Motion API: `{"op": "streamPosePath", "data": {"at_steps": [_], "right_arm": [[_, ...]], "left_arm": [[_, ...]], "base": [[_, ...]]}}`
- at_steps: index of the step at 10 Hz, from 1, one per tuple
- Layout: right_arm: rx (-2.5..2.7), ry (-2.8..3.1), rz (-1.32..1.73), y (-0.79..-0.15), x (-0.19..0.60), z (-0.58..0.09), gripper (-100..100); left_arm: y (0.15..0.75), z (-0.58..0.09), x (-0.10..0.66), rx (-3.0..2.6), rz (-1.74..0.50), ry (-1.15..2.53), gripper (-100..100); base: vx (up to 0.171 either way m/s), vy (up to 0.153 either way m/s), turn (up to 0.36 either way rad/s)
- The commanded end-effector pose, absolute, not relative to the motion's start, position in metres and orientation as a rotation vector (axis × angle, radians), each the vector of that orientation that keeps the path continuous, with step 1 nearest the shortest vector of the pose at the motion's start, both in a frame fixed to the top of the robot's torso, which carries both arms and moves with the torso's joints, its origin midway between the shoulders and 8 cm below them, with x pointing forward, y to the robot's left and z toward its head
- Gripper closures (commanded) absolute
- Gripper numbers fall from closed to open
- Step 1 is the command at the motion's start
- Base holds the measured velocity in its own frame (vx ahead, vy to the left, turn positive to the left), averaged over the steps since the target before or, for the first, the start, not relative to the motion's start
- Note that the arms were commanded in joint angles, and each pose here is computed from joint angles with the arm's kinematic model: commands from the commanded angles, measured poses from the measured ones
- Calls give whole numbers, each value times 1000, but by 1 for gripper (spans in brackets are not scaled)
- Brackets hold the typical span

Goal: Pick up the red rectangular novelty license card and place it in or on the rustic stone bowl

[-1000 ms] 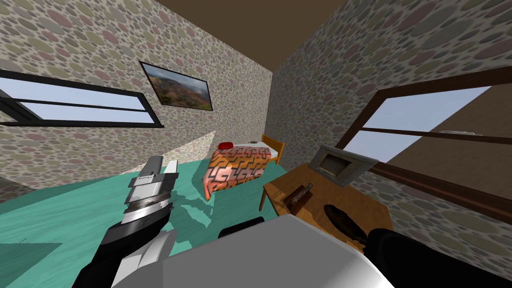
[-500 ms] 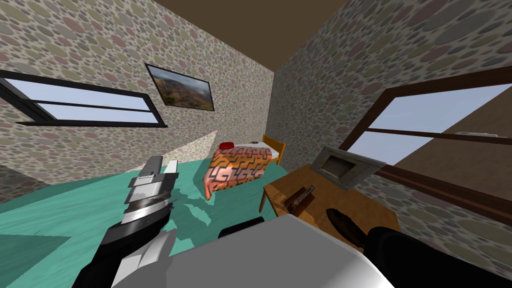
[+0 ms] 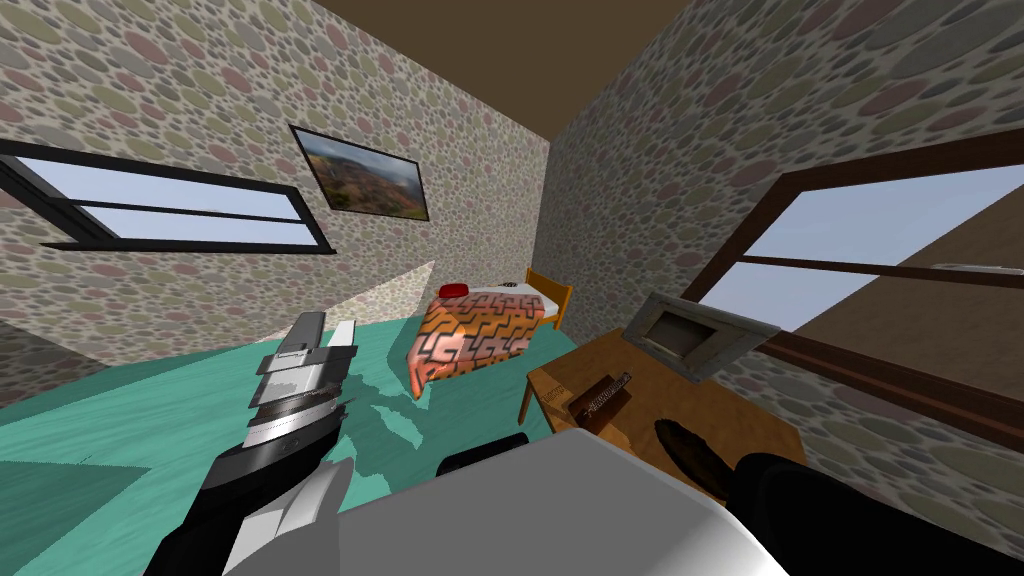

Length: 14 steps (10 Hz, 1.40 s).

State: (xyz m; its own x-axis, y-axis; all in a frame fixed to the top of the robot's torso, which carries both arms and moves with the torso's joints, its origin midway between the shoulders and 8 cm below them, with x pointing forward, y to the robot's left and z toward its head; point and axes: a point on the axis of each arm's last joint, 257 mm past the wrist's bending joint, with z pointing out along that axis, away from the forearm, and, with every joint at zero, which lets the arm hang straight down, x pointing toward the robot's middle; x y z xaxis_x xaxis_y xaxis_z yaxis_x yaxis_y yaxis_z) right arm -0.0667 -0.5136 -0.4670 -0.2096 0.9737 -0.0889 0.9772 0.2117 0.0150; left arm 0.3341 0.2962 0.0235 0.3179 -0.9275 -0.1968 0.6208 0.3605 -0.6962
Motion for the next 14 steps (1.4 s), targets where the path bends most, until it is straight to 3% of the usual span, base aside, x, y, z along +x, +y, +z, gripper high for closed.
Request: {"op": "streamPosePath", "data": {"at_steps": [1, 2, 3, 4, 8, 9, 10, 14], "right_arm": [[1923, 2383, -68, -514, -67, -467, 100], [1924, 2381, -67, -513, -67, -467, 100], [1925, 2381, -66, -513, -66, -467, 0], [1917, 2376, -56, -517, -57, -458, 100], [1902, 2385, -54, -523, -48, -445, 100], [1902, 2384, -53, -522, -47, -444, 0], [1906, 2361, -61, -532, -46, -439, 100], [1916, 2311, -76, -554, -43, -425, 100]], "left_arm": [[296, 23, 334, -560, -1091, 644, 0], [296, 23, 334, -560, -1091, 644, 0], [296, 23, 334, -560, -1091, 644, 0], [296, 23, 334, -560, -1091, 644, 0], [296, 23, 334, -561, -1091, 644, 0], [296, 23, 334, -560, -1091, 644, 0], [296, 23, 334, -560, -1091, 644, 0], [296, 24, 334, -560, -1091, 644, 0]], "base": [[0, 0, 0], [0, 0, 0], [0, 0, 0], [-14, 27, -72], [-17, 34, -50], [0, 0, 0], [-23, 7, 88], [-47, -9, 80]]}}
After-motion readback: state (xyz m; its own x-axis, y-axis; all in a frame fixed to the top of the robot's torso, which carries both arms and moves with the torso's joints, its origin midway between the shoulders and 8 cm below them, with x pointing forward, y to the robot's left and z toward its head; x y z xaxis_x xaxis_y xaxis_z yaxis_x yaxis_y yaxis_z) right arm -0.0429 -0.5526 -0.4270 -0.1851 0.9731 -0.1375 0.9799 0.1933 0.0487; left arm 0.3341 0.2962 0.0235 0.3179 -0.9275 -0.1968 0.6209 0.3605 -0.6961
